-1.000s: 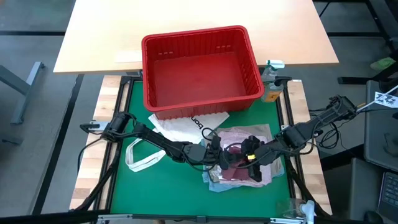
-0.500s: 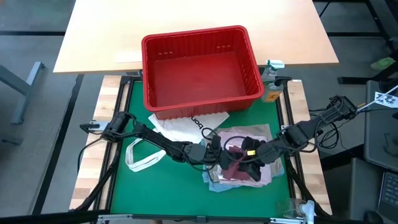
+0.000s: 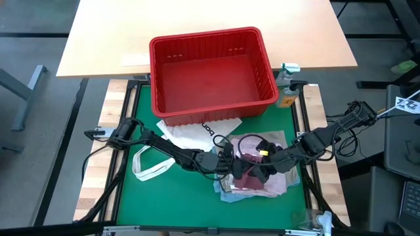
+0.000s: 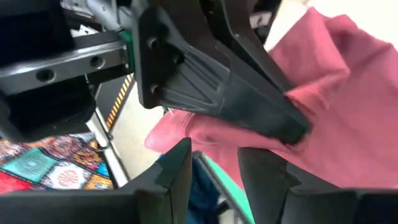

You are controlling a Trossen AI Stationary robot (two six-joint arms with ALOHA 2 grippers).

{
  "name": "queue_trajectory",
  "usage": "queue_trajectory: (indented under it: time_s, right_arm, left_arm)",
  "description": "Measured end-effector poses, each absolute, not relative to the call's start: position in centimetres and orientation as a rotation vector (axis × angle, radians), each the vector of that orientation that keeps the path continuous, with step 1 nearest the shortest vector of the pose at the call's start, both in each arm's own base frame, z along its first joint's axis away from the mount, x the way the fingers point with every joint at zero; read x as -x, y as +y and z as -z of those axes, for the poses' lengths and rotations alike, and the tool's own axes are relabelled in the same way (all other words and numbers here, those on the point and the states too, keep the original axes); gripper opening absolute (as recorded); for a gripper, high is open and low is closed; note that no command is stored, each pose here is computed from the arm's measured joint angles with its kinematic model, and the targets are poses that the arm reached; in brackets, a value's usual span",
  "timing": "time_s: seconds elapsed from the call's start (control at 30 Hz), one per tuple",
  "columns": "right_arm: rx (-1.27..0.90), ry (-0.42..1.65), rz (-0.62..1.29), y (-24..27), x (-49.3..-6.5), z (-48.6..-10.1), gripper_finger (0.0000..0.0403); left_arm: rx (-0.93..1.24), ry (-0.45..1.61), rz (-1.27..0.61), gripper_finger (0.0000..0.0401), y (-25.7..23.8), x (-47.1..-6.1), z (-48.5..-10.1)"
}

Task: Fold laundry
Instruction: Fold the red underwear

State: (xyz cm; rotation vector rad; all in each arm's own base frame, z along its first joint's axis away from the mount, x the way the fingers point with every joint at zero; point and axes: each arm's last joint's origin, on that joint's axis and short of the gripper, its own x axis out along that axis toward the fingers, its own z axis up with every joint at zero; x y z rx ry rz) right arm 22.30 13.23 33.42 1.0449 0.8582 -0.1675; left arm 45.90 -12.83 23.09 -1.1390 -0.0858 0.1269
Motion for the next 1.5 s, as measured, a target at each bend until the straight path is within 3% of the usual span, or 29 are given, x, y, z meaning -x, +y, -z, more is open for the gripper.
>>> queue_trajectory:
  time_s: [0.2,0.87,1.0,1.17,1.5]
  right_arm:
    - [-1.167,0.853,0.230,13.2,-22.3,-33.4,0.0131]
    - [-1.124,0.887,0.328,13.8,-23.4,-31.5,0.0130]
    - [-1.110,0.915,0.309,13.9,-23.4,-31.3,0.0099]
    - [-1.072,0.922,0.285,13.9,-23.4,-31.3,0.0012]
    - [-1.060,0.973,0.230,14.0,-23.3,-31.4,0.0007]
  left_arm:
    - [1.138,-0.085,-0.128,0.0005,-12.8,-45.9,-23.1]
    - [1.139,-0.085,-0.128,0.0005,-12.8,-45.9,-23.1]
    - [1.090,-0.081,-0.130,0.0005,-12.8,-45.9,-23.1]
    - [1.059,-0.079,-0.130,0.0005,-12.8,-45.9,-23.1]
    - [1.018,-0.061,-0.104,0.0005,-12.8,-46.0,-23.1]
